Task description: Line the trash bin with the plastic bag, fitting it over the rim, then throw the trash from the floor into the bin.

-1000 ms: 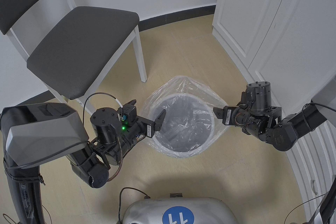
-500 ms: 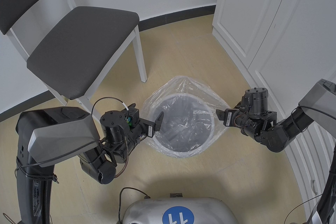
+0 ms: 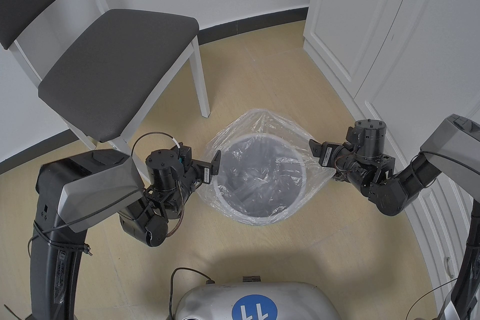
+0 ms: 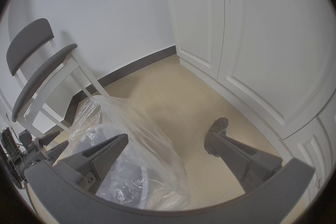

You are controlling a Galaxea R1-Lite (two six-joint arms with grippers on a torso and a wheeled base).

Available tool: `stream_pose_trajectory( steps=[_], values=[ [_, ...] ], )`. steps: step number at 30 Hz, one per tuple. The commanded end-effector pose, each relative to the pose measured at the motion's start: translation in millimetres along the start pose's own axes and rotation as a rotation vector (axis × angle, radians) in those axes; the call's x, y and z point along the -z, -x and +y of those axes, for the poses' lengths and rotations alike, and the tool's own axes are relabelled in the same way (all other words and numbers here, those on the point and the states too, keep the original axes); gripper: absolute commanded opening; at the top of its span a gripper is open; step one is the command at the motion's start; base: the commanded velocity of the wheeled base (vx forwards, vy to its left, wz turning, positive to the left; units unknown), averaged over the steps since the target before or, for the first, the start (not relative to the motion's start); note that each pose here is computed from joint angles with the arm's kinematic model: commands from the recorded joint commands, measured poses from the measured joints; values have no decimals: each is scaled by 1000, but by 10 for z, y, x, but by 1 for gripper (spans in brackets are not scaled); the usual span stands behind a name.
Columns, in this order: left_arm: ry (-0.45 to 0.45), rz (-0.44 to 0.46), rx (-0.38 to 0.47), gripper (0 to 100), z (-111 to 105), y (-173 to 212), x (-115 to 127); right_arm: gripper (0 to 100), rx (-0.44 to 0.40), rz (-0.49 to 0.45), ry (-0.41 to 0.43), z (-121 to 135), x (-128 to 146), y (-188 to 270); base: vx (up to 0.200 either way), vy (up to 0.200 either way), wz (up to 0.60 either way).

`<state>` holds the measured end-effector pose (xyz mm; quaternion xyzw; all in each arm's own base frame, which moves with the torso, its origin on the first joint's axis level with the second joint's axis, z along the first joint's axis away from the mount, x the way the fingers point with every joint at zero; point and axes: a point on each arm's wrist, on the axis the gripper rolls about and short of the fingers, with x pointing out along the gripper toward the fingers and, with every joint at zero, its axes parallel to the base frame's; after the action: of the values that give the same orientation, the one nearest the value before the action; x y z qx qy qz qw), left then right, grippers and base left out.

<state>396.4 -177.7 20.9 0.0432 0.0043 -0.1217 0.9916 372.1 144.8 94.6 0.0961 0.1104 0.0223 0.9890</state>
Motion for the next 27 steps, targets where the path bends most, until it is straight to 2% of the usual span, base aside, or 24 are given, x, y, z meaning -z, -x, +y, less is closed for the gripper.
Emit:
stream_pose_trajectory(
  steps=[1,16,22,27],
  values=[
    [3,2,-38,100,58,-92,68,100,7,12,4,-23,69,-53,0,0,0],
    [11,-27,-74,100,137,-222,68,100,48,20,-11,-150,222,-355,0,0,0],
    [10,-22,-75,100,135,-228,91,100,36,-3,-65,-147,310,-513,0,0,0],
    [10,-22,-75,100,135,-228,91,100,25,22,-90,-149,437,-612,0,0,0]
  ],
)
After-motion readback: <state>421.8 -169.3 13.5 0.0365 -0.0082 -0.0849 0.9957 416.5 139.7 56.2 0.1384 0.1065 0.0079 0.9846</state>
